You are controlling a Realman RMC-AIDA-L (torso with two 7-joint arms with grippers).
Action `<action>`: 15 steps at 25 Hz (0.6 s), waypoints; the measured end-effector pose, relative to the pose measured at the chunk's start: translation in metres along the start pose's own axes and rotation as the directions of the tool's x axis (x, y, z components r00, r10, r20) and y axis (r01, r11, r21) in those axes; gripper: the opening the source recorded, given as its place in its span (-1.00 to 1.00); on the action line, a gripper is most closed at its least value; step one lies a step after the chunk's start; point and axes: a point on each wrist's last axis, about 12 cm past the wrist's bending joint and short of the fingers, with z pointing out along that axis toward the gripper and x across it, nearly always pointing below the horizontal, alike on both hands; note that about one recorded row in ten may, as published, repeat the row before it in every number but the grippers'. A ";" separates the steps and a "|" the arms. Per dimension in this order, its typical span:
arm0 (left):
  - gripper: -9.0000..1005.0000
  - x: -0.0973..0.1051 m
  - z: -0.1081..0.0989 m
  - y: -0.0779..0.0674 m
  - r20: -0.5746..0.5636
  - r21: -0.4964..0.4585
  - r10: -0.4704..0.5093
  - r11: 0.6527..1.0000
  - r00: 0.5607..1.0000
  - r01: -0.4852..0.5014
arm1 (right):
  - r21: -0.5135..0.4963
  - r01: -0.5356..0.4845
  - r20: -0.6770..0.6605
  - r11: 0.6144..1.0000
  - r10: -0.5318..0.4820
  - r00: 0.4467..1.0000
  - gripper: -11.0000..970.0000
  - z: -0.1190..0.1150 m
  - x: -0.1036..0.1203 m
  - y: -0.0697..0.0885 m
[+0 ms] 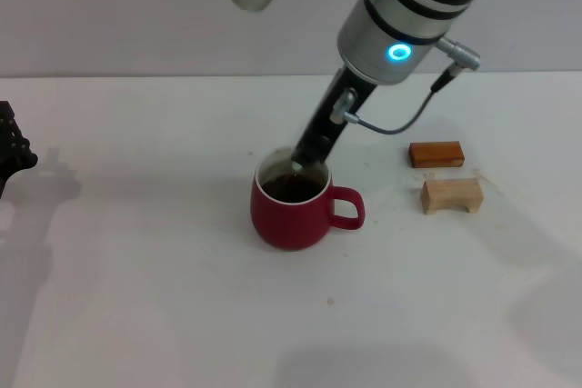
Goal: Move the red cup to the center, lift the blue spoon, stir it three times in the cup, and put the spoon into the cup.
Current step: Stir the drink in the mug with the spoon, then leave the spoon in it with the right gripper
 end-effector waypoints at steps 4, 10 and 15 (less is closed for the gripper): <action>-0.98 0.000 0.000 0.000 0.000 -0.001 0.000 1.000 1.000 0.000 | 0.026 -0.004 0.028 1.000 0.003 1.000 -0.66 0.001 -0.004 -0.004; -0.98 0.000 0.000 0.000 0.000 -0.001 -0.002 1.000 1.000 0.002 | 0.083 -0.007 -0.009 0.997 0.008 1.000 -0.66 0.003 -0.001 -0.013; -0.98 0.000 0.000 0.000 -0.001 -0.001 -0.003 1.000 1.000 0.003 | 0.086 -0.009 -0.050 0.996 0.013 0.999 -0.66 0.001 0.004 -0.014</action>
